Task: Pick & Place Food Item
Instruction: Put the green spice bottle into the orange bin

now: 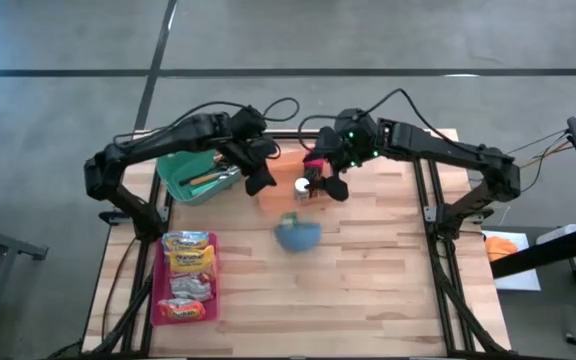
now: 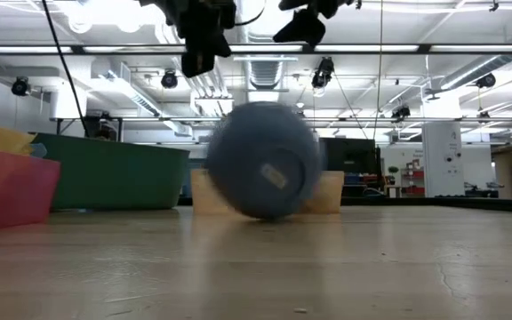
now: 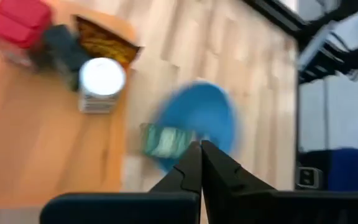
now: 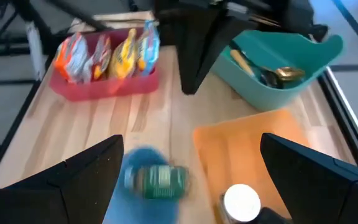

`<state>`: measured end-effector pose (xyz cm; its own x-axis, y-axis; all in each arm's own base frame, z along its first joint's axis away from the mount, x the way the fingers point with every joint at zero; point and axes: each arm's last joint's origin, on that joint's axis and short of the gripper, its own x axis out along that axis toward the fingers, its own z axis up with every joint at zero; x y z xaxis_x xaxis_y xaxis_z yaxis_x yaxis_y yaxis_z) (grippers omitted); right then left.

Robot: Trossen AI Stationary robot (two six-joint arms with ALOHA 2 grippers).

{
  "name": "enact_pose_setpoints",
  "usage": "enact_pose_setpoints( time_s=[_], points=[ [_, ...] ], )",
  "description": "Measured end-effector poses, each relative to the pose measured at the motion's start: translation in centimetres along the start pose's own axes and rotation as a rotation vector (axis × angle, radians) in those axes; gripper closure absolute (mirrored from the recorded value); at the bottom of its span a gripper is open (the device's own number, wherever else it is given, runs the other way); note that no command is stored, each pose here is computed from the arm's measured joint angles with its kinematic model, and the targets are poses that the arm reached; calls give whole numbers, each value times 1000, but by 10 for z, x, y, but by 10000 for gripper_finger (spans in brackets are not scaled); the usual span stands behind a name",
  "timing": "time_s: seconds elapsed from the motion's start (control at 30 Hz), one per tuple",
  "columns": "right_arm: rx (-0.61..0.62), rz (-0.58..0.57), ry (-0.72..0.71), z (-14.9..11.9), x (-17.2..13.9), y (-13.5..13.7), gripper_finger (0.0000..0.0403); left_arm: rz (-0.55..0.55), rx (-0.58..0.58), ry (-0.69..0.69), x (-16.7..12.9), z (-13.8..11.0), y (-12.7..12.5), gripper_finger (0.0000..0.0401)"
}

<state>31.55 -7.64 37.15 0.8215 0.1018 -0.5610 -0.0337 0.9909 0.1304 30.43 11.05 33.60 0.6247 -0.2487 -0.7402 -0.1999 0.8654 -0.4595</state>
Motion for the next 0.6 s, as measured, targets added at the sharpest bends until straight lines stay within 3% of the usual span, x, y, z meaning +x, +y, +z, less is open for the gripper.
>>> enact_pose_setpoints(
  time_s=[0.2, 0.6],
  points=[
    [52, 18, 6, -1, -2, 0, 28, 35, -19, 12, -2, -1, 6, 401],
    [129, 31, 57, -7, -15, 10, 28, 32, 94, 44, -1, -5, 5, 401]
  ],
)
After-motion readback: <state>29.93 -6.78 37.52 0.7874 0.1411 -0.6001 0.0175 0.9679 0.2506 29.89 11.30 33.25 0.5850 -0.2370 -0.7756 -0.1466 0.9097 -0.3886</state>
